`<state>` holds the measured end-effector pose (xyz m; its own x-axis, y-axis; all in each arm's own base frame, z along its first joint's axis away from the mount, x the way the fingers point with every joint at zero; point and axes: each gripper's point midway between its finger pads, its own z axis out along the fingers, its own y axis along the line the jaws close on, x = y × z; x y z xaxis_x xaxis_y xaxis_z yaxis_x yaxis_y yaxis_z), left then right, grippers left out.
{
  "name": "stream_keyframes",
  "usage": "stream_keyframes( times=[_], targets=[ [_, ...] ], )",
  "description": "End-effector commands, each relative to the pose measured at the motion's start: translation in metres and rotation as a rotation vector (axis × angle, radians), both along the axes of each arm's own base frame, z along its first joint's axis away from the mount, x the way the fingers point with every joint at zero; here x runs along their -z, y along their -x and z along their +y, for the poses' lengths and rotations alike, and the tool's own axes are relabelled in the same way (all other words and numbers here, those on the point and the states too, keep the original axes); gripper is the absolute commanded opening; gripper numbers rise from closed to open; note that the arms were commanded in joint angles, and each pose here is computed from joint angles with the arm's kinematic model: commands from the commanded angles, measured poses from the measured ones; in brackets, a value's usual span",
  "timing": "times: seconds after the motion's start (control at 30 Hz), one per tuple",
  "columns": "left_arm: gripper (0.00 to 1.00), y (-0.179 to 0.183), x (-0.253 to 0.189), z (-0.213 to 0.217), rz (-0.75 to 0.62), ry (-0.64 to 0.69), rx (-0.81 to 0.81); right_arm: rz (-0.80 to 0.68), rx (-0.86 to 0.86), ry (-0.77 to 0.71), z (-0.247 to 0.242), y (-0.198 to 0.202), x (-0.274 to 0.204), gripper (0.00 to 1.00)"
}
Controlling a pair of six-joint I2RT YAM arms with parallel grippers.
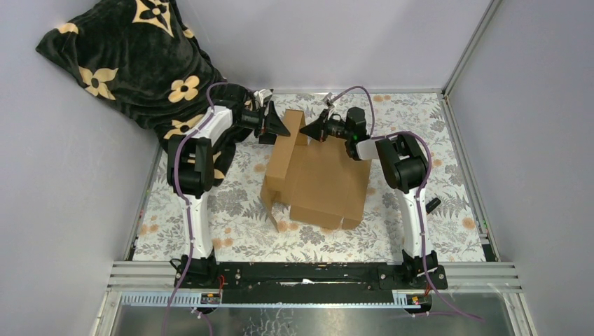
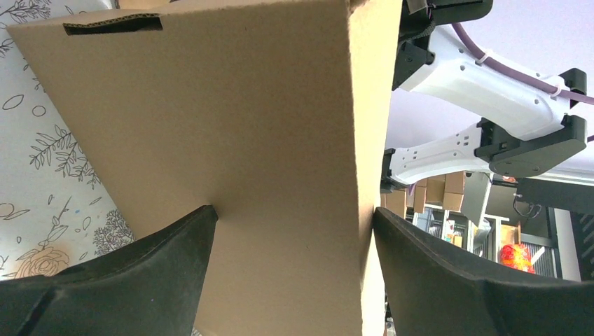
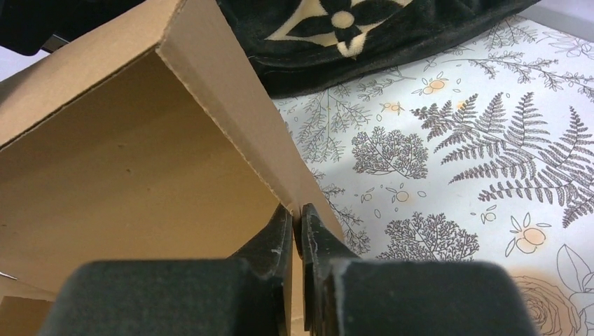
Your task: Fold the paper box
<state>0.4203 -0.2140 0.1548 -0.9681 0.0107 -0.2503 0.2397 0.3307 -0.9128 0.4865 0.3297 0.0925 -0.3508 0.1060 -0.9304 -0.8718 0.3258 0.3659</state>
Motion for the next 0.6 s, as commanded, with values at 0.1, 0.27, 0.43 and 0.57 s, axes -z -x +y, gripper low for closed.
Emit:
stream_keyframes(
  times=[0.1,0.27,0.43,0.57],
  targets=[
    [0.88,-0.008,0.016,-0.002,-0.01,-0.018,0.002,-0.068,0.087,0.091,0.02,-0.004,-0.012,0.0],
    [0.88,-0.007,0.009,-0.002,-0.021,-0.013,0.003,-0.066,0.169,0.141,0.007,0.009,-0.015,0.0],
    [0.88,-0.002,-0.001,-0.001,-0.041,-0.009,-0.008,-0.026,0.214,0.182,-0.006,0.038,-0.013,0.0],
    [0.88,0.004,-0.013,-0.001,-0.058,-0.008,-0.024,0.009,0.241,0.232,-0.01,0.061,-0.012,0.0]
  ],
)
